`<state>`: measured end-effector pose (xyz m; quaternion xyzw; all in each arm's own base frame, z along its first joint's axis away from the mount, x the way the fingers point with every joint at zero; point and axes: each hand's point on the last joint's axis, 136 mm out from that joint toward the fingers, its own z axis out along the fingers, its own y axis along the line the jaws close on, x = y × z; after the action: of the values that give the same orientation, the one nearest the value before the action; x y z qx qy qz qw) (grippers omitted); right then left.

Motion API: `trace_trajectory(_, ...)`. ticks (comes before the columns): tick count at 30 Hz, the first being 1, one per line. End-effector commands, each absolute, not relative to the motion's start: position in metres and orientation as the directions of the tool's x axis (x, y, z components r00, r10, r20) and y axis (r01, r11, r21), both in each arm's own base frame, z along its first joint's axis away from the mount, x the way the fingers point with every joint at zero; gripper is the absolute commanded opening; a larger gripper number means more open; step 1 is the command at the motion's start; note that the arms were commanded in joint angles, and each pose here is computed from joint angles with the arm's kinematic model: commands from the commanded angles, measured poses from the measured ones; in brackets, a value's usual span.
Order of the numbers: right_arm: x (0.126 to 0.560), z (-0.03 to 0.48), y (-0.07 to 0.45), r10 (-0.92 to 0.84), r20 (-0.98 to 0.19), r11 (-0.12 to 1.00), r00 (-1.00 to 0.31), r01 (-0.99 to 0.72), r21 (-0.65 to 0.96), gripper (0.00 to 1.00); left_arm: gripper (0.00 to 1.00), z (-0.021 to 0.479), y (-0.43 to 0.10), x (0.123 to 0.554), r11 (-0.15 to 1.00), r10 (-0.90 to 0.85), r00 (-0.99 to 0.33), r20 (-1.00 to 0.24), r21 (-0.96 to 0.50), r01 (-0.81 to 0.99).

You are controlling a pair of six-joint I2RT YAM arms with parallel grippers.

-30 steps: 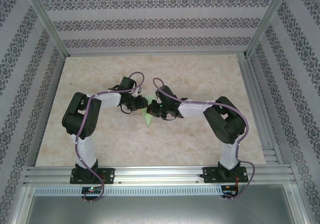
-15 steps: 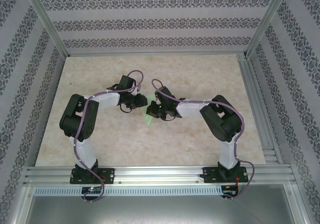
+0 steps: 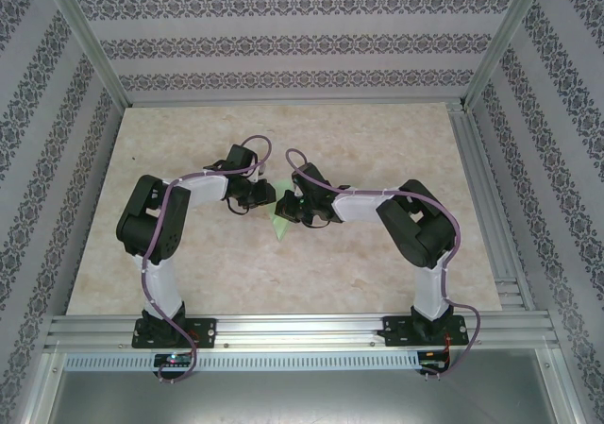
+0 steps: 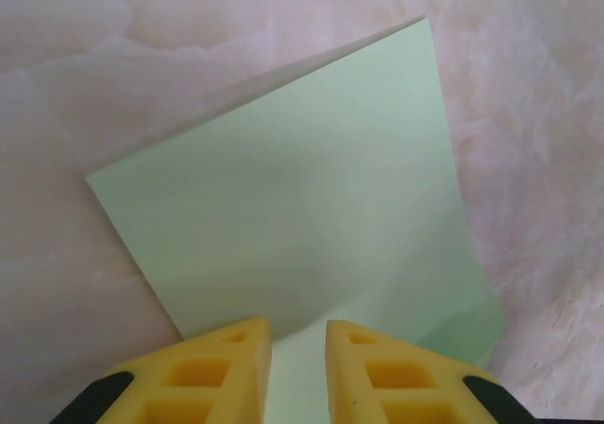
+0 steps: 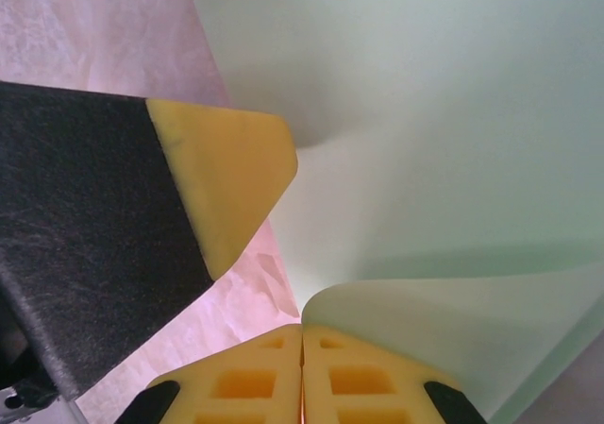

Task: Fold a paper plane with a square sheet of paper (pick it up from the middle)
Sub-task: Third fold the triangle at the center of the table.

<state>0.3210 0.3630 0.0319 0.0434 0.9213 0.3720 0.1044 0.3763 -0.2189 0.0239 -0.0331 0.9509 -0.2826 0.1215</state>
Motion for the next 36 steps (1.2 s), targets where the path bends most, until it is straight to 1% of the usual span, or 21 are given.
trace_trajectory(1,0.324,0.029,0.370,0.152,-0.155,0.711,-0.976,-0.001,0.703,0.09,0.24,0.018,-0.213,0.375,0.847,-0.133,-0.973,-0.190,-0.531,-0.012)
trace_trajectory(36,0.334,0.018,0.364,0.194,-0.166,0.724,-0.967,0.027,0.690,0.11,0.23,0.015,-0.214,0.371,0.842,-0.129,-0.975,-0.179,-0.540,-0.012)
